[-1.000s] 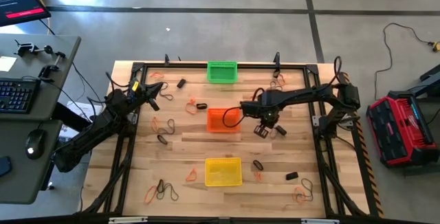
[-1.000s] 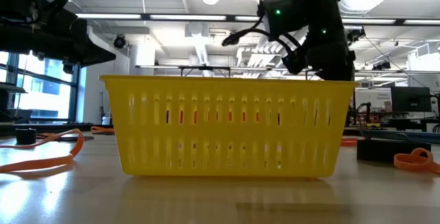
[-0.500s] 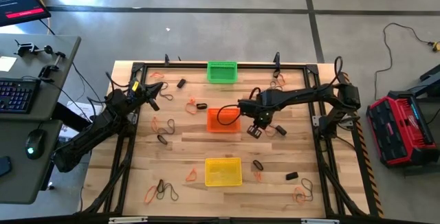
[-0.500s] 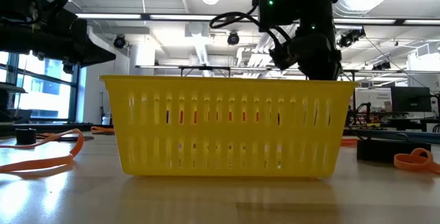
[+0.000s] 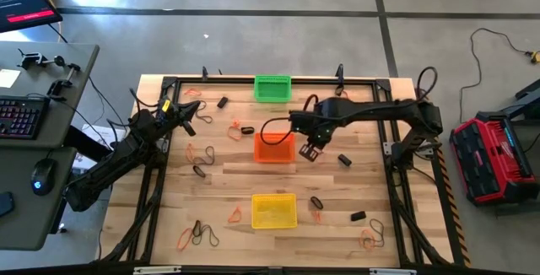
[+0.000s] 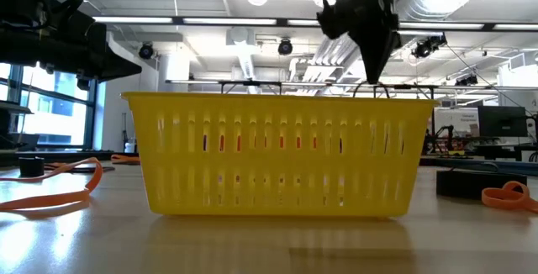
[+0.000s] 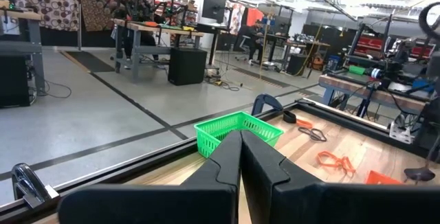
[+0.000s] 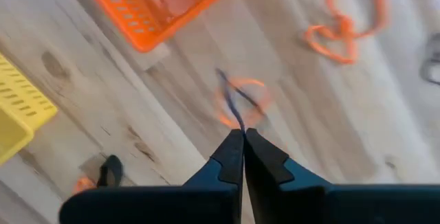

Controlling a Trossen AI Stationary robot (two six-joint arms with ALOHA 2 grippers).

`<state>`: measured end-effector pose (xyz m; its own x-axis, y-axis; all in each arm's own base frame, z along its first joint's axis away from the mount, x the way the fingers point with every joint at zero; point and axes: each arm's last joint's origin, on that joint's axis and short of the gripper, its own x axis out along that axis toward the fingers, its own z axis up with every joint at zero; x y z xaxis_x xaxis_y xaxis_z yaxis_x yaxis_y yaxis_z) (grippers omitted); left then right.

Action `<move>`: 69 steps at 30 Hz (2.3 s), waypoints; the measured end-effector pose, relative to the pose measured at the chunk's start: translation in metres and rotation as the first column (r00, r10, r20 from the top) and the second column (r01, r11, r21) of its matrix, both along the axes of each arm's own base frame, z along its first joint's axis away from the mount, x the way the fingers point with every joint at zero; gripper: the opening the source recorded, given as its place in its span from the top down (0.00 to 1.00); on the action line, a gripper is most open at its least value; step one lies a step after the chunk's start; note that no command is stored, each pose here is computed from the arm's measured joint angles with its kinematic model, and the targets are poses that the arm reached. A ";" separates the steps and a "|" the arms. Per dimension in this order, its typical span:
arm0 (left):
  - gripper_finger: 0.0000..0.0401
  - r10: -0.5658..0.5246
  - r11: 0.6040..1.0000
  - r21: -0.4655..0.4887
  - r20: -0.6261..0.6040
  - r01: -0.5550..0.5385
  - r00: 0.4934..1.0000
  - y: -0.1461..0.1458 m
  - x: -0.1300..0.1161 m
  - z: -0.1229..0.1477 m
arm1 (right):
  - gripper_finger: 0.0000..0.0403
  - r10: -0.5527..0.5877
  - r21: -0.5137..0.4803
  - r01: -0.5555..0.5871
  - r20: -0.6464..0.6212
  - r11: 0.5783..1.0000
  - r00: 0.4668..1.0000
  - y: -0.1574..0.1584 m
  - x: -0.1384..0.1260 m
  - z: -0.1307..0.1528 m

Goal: Sort rubber bands into baskets
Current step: Put the purple rubber band into the orange bin

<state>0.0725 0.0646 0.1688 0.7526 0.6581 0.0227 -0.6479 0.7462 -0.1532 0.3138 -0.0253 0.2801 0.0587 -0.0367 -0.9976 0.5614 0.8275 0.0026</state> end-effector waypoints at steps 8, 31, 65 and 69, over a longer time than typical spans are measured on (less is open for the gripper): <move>1.00 0.000 1.000 0.000 0.000 0.000 1.000 0.000 0.000 0.000 | 1.00 -0.049 -0.143 0.042 -0.045 0.989 0.998 -0.004 -0.009 0.037; 1.00 0.000 1.000 0.000 0.000 0.000 1.000 0.000 0.000 0.000 | 1.00 0.046 -0.217 0.008 0.243 0.976 0.969 0.001 0.015 0.071; 1.00 0.000 1.000 0.000 0.000 0.000 1.000 0.000 0.000 0.000 | 1.00 0.164 -0.159 -0.125 0.260 0.979 0.952 0.001 0.082 0.006; 1.00 0.000 1.000 0.000 0.000 0.000 1.000 0.000 0.000 0.000 | 1.00 0.178 -0.160 -0.142 0.237 0.977 0.955 0.001 0.086 -0.003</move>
